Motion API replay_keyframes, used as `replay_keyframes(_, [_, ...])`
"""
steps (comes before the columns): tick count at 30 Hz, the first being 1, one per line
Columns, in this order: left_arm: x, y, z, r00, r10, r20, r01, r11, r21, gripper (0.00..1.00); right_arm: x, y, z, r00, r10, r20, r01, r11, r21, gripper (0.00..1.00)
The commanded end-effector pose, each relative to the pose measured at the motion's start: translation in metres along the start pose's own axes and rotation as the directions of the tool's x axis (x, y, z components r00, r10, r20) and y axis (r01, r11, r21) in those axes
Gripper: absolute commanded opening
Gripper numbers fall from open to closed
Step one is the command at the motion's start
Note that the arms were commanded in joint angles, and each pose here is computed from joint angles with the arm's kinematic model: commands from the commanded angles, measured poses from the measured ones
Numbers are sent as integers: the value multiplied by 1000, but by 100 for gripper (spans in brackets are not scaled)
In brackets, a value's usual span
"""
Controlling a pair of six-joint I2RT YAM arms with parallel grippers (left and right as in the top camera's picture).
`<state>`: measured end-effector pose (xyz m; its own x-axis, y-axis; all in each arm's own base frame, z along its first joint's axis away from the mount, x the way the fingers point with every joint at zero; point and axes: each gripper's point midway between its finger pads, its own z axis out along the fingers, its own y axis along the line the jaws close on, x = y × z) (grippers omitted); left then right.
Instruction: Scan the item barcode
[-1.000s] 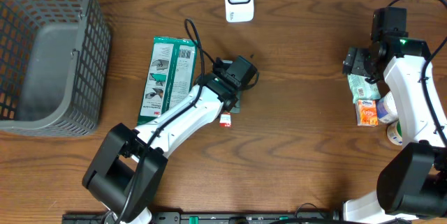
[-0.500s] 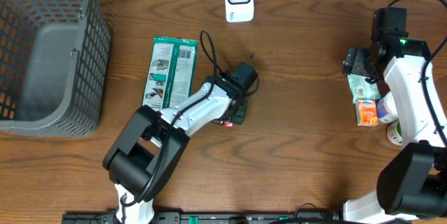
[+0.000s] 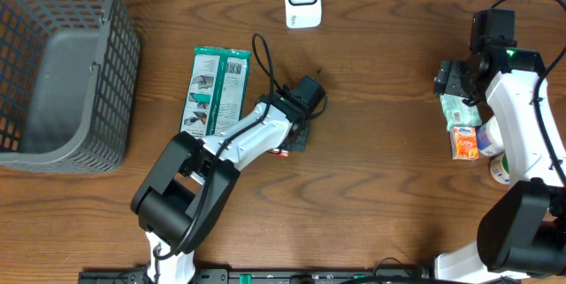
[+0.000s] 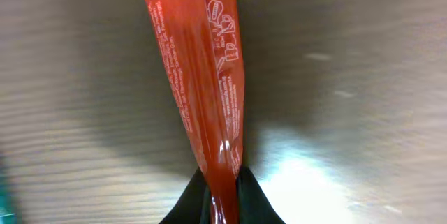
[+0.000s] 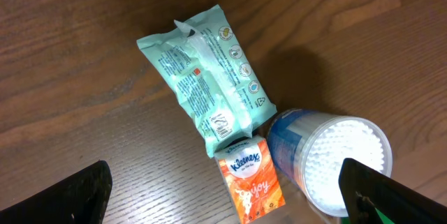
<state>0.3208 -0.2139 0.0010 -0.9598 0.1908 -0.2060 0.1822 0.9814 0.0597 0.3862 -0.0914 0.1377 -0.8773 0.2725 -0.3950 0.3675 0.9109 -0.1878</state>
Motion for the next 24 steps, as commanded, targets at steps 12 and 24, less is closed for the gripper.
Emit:
replay_keyframes(12, [-36,46,-76,918,271,288,-77,838,-540,7,-8,-3,-9,999,28,31,-28,1000,-2,99])
replay_keyframes(24, [-5,2,-42,821,567,66,-433,694,-575,7,-8,-3,-9,999,28,31,-28,1000,-2,99])
